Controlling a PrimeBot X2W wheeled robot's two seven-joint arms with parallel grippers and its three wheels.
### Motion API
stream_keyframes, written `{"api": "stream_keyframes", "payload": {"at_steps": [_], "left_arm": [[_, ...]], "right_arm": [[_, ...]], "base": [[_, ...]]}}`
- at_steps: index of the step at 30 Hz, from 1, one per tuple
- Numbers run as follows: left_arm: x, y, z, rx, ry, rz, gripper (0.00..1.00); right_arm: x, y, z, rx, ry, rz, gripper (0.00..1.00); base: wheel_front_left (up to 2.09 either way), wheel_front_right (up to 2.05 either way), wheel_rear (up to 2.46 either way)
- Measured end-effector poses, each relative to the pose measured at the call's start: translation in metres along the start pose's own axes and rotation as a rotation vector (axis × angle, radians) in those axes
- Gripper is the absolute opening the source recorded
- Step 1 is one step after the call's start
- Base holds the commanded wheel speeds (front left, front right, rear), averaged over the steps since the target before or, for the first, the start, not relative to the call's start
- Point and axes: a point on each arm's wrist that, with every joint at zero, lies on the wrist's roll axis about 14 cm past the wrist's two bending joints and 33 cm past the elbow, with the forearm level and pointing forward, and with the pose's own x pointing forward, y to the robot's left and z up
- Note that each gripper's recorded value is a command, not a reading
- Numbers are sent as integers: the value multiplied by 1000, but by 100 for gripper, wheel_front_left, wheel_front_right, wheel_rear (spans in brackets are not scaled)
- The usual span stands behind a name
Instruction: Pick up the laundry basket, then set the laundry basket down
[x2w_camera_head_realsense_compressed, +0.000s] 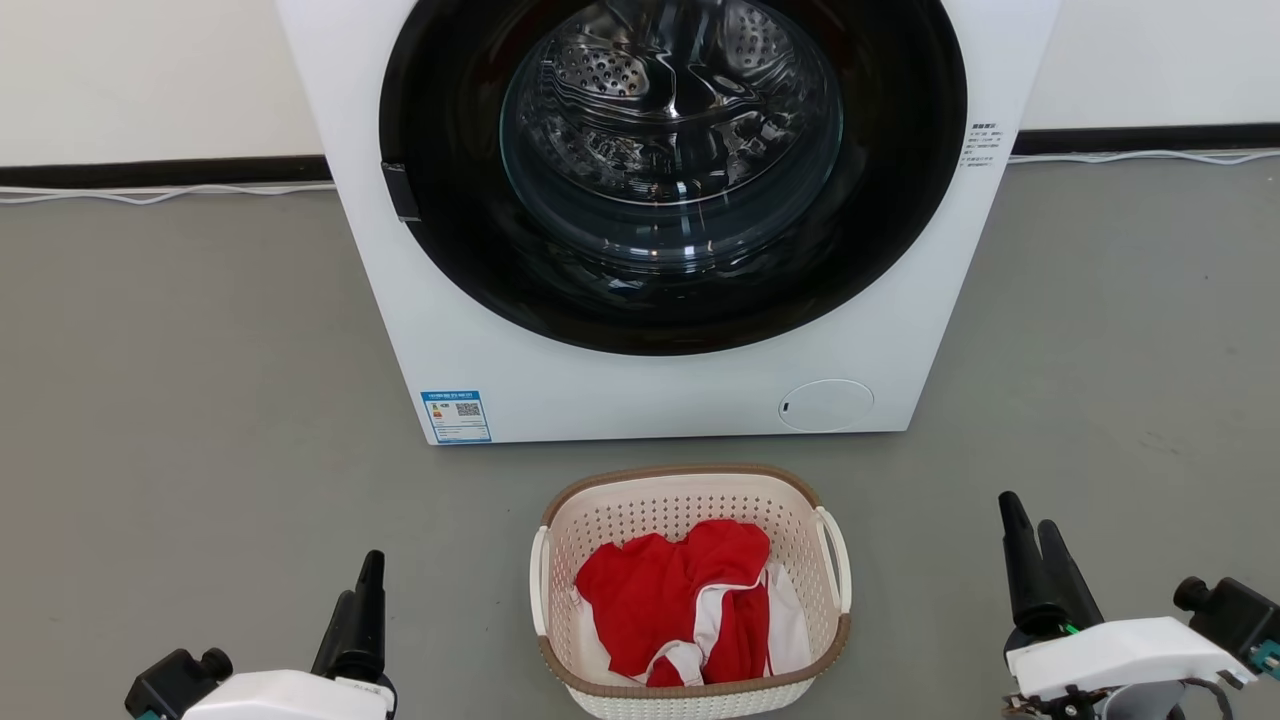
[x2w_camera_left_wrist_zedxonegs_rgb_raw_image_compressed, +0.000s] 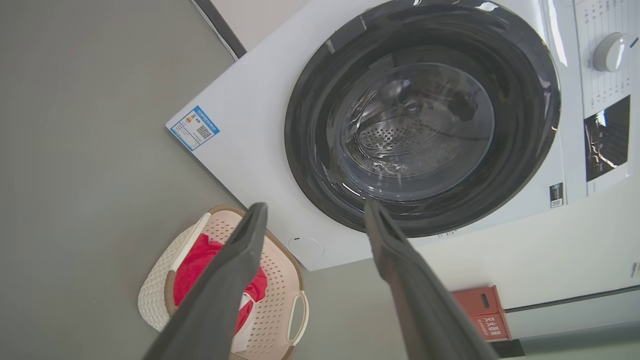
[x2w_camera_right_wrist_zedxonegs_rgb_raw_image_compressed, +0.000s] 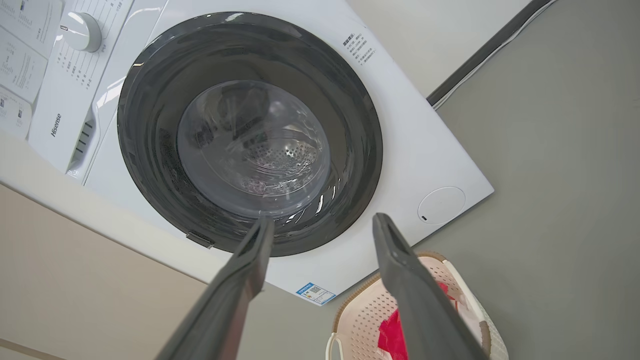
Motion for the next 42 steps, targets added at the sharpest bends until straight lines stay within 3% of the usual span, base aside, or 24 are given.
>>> {"api": "stream_keyframes", "payload": {"at_steps": [42], "left_arm": [[-1,-17,1,566,-63,-76,100]], "right_arm": [[-4,6,-5,-547,-14,61,100]], "base": [[0,0,0]]}}
